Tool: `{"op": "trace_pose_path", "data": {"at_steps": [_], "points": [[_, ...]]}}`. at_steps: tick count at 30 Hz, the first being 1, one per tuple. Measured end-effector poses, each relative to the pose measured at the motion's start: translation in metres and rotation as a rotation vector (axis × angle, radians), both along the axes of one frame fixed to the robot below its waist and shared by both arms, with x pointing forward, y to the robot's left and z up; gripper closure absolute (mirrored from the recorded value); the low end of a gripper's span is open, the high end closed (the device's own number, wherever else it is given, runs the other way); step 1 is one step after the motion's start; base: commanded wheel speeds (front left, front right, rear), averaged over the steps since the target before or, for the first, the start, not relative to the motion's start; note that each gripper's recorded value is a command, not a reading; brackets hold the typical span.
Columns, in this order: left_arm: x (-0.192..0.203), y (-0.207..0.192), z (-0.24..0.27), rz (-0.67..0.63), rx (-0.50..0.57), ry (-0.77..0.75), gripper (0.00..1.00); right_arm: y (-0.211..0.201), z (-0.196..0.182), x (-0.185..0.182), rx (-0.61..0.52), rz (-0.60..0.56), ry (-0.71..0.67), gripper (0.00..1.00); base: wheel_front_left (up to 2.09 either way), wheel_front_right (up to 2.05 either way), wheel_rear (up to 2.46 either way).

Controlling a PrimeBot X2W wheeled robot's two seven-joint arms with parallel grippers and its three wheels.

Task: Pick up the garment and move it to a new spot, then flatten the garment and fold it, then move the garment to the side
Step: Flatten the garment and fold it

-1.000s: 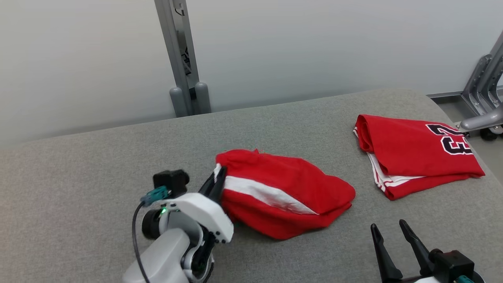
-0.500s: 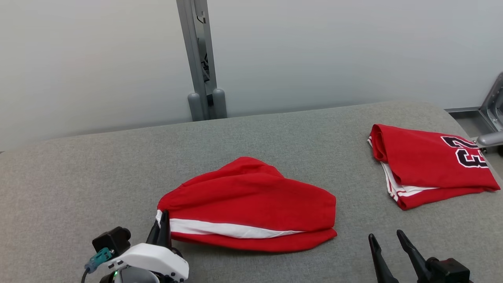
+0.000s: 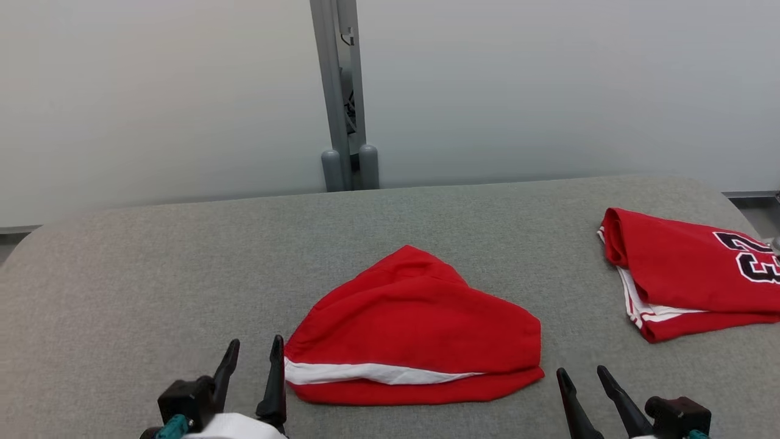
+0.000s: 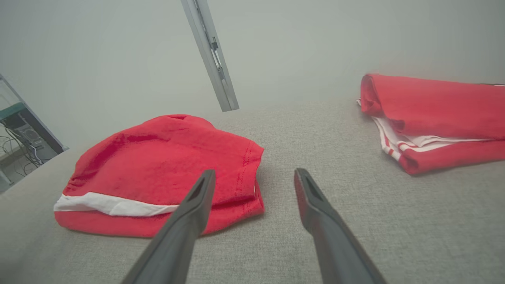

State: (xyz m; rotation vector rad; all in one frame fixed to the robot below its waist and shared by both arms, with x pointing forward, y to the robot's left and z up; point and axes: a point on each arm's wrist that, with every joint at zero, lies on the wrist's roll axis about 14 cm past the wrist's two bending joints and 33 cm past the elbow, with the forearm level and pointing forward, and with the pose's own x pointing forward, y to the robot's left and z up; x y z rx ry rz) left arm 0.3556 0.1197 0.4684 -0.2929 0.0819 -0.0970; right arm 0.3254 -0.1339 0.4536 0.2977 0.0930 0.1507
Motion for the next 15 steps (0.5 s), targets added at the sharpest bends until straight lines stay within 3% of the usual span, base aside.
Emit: {"op": "trace_pose_path", "data": {"at_steps": [8,15], "points": [[-0.024,0.006,0.016,0.019,0.072,-0.079,0.00,0.014,-0.006,0.031,0.037,0.047,0.047,0.00,0.00,0.00,0.00],[-0.041,0.024,0.008,0.079,0.081,-0.058,0.00,0.028,-0.032,0.052,0.033,0.093,0.157,0.00,0.00,0.00,0.00]]}}
